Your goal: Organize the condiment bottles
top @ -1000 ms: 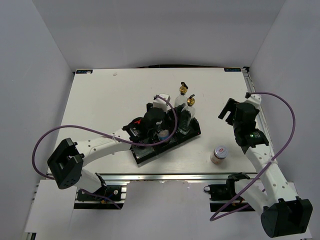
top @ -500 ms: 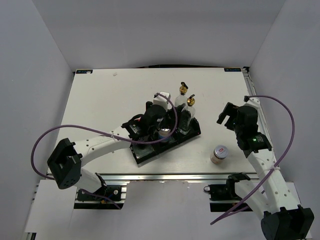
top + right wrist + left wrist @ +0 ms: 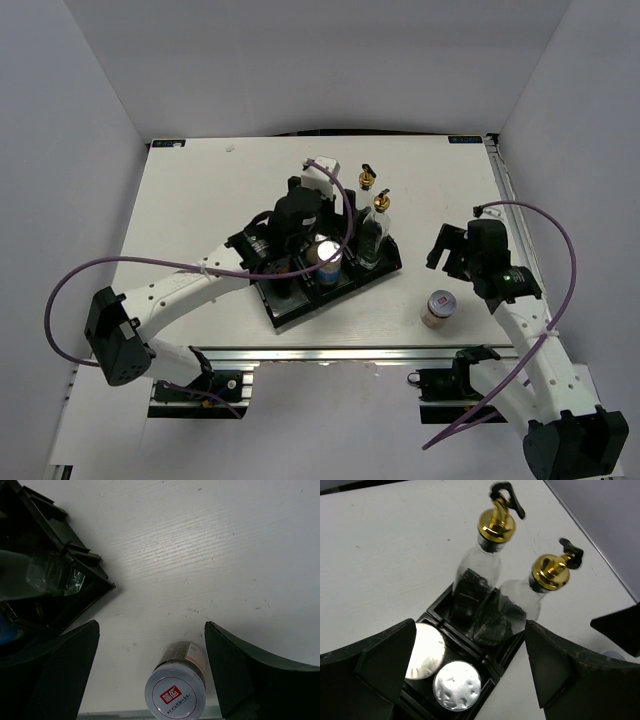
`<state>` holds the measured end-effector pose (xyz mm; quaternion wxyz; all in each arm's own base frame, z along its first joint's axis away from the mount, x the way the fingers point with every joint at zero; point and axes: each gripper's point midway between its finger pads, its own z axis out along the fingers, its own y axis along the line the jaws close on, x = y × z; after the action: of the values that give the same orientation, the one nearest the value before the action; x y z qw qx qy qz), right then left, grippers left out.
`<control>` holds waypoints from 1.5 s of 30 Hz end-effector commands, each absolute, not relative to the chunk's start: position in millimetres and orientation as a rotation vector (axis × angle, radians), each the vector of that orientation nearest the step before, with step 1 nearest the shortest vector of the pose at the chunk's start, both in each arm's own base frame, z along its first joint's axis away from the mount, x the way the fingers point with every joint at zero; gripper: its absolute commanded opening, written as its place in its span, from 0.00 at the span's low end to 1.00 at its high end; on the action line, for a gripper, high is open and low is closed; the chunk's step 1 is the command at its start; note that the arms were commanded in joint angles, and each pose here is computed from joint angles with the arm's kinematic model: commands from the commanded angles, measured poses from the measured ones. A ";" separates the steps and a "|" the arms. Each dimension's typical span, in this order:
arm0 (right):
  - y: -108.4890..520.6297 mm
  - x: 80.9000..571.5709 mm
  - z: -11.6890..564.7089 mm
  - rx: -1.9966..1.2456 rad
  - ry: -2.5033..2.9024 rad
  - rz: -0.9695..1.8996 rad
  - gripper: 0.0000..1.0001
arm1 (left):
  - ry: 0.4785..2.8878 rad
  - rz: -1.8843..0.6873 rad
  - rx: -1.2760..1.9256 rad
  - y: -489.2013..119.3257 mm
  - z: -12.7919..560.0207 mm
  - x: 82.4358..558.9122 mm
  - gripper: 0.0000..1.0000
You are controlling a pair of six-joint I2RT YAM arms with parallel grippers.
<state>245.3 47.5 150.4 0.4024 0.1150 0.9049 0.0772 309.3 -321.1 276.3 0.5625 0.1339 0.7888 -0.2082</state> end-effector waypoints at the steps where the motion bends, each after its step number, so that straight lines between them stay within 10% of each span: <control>1: 53.1 234.5 136.9 0.291 2.367 0.209 0.89 | 1.811 -0.424 0.217 -281.5 308.1 328.2 0.98; 14: 44.2 191.0 91.0 0.318 2.588 0.057 0.89 | 1.837 -0.165 -0.395 -77.0 243.7 367.5 0.98; 25: 44.7 162.1 75.4 0.284 2.749 0.000 0.80 | 1.854 -0.092 -0.485 -48.3 222.6 357.7 0.98; 37: 114.3 170.7 118.7 -0.204 2.667 0.434 0.00 | 1.847 -0.112 -0.481 -47.3 219.3 353.4 0.98; 45: 225.6 140.9 162.9 -0.838 2.438 0.681 0.00 | 1.833 -0.110 -0.471 -44.4 221.7 347.1 0.98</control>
<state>140.5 172.5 125.8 0.1946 -0.2284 0.9376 0.1758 350.2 -47.8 210.3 0.5667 -0.1994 0.7984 -0.0405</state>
